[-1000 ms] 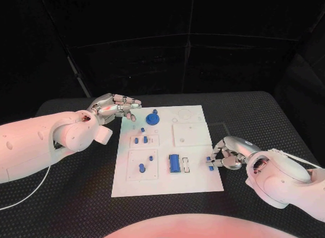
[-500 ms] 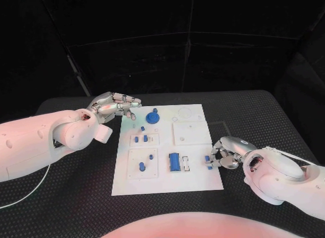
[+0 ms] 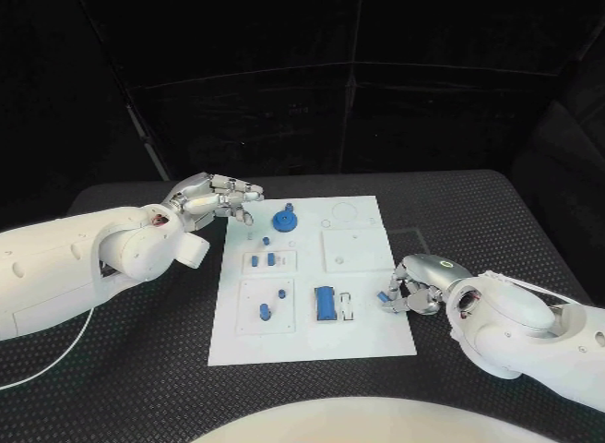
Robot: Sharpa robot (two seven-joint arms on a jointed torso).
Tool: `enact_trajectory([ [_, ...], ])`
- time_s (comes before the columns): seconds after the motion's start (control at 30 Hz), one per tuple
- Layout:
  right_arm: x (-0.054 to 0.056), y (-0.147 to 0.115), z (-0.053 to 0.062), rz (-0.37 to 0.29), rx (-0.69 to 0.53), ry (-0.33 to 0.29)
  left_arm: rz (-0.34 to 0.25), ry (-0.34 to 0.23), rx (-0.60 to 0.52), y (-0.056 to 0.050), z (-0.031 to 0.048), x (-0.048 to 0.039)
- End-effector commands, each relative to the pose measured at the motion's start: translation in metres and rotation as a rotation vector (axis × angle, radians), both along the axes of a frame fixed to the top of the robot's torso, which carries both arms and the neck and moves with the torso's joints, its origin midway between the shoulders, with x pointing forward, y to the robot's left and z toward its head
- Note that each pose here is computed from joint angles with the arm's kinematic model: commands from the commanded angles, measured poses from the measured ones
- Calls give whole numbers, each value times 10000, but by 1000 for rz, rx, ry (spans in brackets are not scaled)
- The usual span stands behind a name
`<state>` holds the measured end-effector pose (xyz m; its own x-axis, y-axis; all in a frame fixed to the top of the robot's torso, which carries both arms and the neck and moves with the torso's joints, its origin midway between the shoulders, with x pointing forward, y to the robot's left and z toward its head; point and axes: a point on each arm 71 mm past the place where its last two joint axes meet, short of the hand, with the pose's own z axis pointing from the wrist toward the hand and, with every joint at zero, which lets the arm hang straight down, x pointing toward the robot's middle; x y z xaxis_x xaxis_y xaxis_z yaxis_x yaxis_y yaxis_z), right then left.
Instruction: Assemble the parts on the task board
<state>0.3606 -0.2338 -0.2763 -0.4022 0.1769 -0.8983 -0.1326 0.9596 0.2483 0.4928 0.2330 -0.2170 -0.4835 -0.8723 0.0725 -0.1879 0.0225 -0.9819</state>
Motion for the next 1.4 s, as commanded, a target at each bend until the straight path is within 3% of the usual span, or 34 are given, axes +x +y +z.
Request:
enact_trajectory([
  [0.03,-25,16,-82,39,-80,30,-10,-6,-14,-14,16,-3],
  [0.47,-15,93,-64,56,-90,-10,-10,-5,-14,-8,17,-9],
  [1.0,-102,189,124,-82,189,-57,-8,-7,-14,-6,18,-10],
  [1.4,-131,285,100,-136,302,29,-10,-10,-17,-20,22,-19],
])
